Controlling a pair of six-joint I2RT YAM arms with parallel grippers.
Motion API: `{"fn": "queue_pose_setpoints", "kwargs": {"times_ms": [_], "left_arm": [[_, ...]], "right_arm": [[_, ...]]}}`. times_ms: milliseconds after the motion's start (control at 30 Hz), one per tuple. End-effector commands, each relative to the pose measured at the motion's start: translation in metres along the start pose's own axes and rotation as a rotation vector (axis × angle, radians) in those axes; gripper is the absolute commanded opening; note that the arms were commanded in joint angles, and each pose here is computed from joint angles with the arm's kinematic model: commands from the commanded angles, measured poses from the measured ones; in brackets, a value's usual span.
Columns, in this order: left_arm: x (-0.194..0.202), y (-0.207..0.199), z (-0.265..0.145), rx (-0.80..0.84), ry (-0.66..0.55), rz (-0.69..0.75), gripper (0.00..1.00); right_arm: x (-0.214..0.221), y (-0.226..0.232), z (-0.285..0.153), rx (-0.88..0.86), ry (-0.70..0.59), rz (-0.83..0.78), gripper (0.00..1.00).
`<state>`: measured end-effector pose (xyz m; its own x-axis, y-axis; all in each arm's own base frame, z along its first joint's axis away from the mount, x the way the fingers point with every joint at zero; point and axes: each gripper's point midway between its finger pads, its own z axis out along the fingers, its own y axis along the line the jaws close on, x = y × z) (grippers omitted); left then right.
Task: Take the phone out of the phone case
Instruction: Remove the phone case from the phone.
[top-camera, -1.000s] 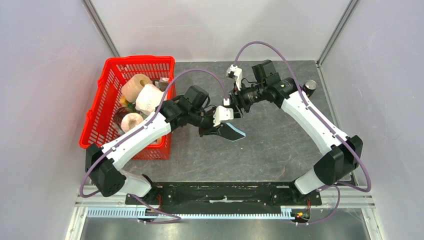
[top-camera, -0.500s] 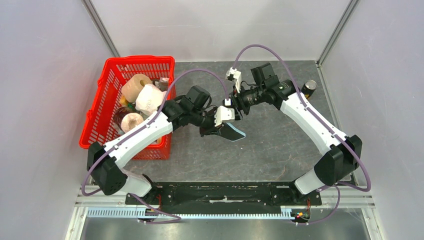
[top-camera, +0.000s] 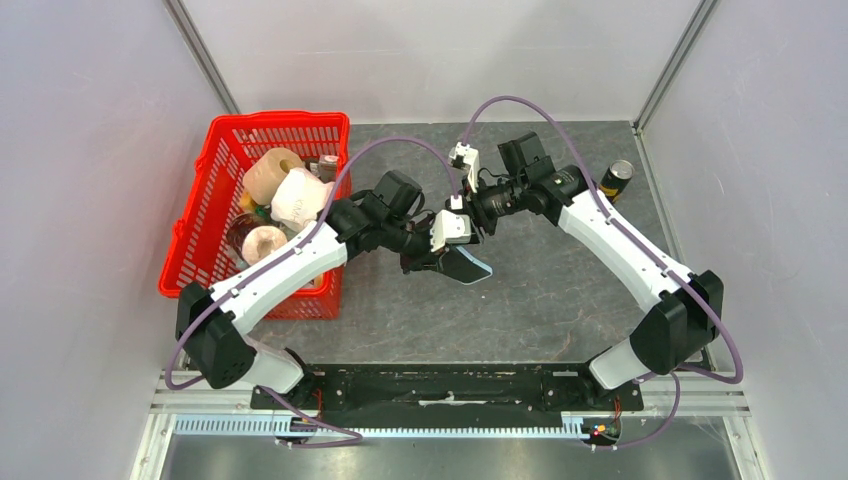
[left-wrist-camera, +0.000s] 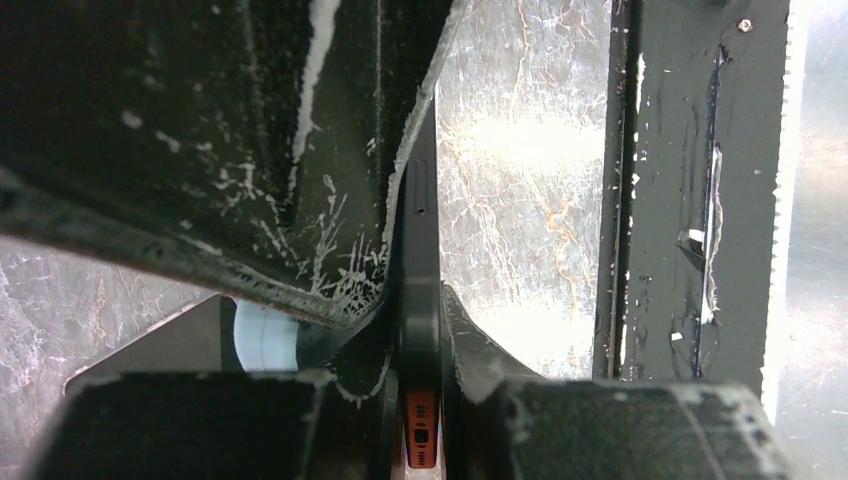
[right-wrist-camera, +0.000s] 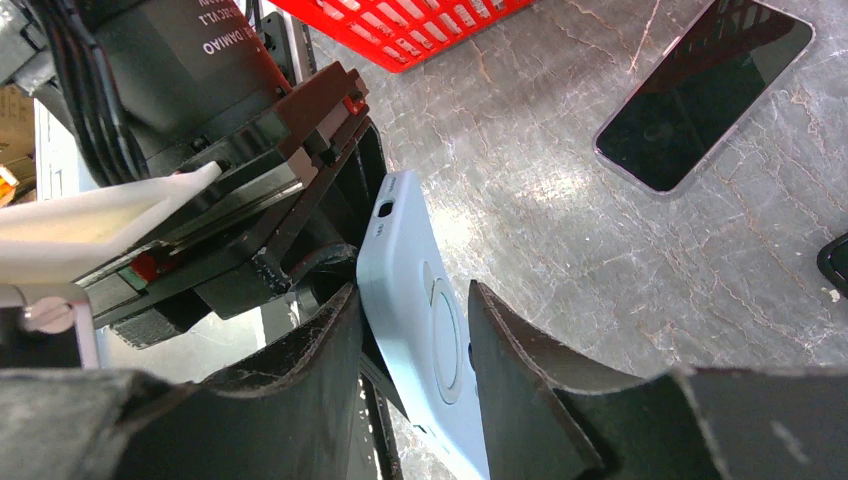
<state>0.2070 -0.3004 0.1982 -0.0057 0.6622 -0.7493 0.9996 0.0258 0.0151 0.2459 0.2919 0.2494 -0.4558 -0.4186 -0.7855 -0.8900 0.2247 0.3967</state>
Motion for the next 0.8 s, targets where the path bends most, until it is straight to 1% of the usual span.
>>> {"fn": "queue_pose_setpoints", "kwargs": {"times_ms": [0, 167, 233, 300, 433, 567, 667, 767], "left_arm": [[-0.061, 0.018, -0.014, -0.084, -0.197, 0.044, 0.02], [-0.069, 0.035, -0.018, -0.185, -0.238, 0.013, 0.02], [-0.072, 0.035, -0.019, -0.194, -0.257, 0.001, 0.02], [-0.076, 0.034, -0.022, -0.196, -0.28, -0.003, 0.02], [-0.078, 0.029, -0.024, -0.184, -0.299, -0.013, 0.02], [-0.074, 0.017, -0.029, -0.158, -0.312, 0.032, 0.02], [-0.063, 0.001, -0.034, -0.134, -0.316, 0.122, 0.02], [-0.045, -0.015, -0.037, -0.079, -0.264, 0.197, 0.02]], "right_arm": [[0.005, -0.002, 0.008, 0.008, 0.004, -0.017, 0.49], [0.011, -0.004, 0.014, 0.004, 0.013, -0.003, 0.49], [0.015, -0.006, 0.016, 0.005, 0.019, 0.004, 0.42], [0.017, -0.008, 0.017, 0.013, 0.021, 0.005, 0.3], [0.019, -0.016, 0.017, 0.048, 0.029, 0.0, 0.0], [0.018, -0.037, 0.009, 0.14, 0.025, 0.028, 0.0], [0.016, -0.062, -0.007, 0.203, -0.005, 0.099, 0.0], [0.015, -0.092, -0.025, 0.314, -0.035, 0.183, 0.0]]}}
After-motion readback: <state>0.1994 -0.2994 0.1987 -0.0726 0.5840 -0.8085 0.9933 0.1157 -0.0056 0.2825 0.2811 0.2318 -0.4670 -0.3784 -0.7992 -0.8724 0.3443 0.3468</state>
